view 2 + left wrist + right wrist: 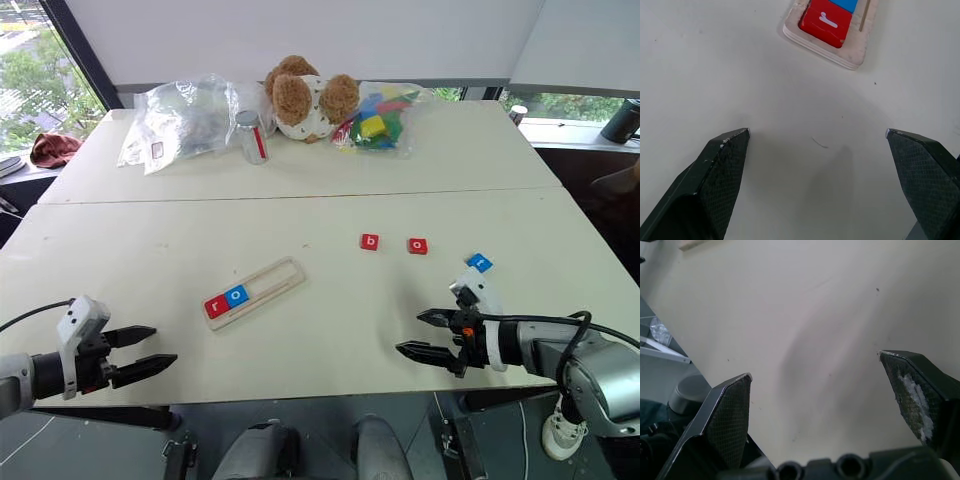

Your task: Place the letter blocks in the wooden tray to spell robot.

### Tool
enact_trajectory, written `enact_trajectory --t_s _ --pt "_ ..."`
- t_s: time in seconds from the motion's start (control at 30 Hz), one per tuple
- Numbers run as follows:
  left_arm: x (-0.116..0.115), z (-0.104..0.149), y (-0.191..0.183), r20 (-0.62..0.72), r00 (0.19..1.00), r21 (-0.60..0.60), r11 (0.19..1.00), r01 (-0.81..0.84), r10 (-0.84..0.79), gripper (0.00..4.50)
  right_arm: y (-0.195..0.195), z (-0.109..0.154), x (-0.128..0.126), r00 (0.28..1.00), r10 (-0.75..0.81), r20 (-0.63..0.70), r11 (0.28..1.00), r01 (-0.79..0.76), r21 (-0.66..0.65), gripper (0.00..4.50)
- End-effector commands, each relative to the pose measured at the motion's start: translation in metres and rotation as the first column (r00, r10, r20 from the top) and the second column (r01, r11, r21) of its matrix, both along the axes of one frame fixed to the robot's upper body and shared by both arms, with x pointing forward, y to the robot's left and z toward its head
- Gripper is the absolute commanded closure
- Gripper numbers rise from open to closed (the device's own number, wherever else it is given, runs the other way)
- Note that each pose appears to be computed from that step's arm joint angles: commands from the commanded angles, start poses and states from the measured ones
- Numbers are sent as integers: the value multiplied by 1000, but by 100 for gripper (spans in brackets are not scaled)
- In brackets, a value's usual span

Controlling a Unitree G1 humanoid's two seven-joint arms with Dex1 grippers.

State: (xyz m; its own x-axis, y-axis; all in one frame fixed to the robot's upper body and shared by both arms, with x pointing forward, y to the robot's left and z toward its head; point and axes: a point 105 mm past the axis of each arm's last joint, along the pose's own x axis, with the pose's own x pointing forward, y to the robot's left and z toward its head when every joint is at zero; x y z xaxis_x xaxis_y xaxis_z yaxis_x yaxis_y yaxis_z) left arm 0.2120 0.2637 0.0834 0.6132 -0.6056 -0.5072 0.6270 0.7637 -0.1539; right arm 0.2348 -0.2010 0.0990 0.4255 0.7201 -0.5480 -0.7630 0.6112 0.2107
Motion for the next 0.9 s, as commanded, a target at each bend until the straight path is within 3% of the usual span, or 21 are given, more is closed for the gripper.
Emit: enact_trajectory --t_s 0.03,0.73,0.9 --pt "2 7 6 22 999 -11 1000 -30 30 0 1 7 2 999 22 36 1000 -22 -12 6" --pt "13 17 25 96 994 80 995 -67 60 0 -1 6 18 993 0 117 997 9 -72 6" --pt "28 34 23 176 984 116 993 -16 -4 0 -1 8 27 995 -6 102 996 15 -83 6"
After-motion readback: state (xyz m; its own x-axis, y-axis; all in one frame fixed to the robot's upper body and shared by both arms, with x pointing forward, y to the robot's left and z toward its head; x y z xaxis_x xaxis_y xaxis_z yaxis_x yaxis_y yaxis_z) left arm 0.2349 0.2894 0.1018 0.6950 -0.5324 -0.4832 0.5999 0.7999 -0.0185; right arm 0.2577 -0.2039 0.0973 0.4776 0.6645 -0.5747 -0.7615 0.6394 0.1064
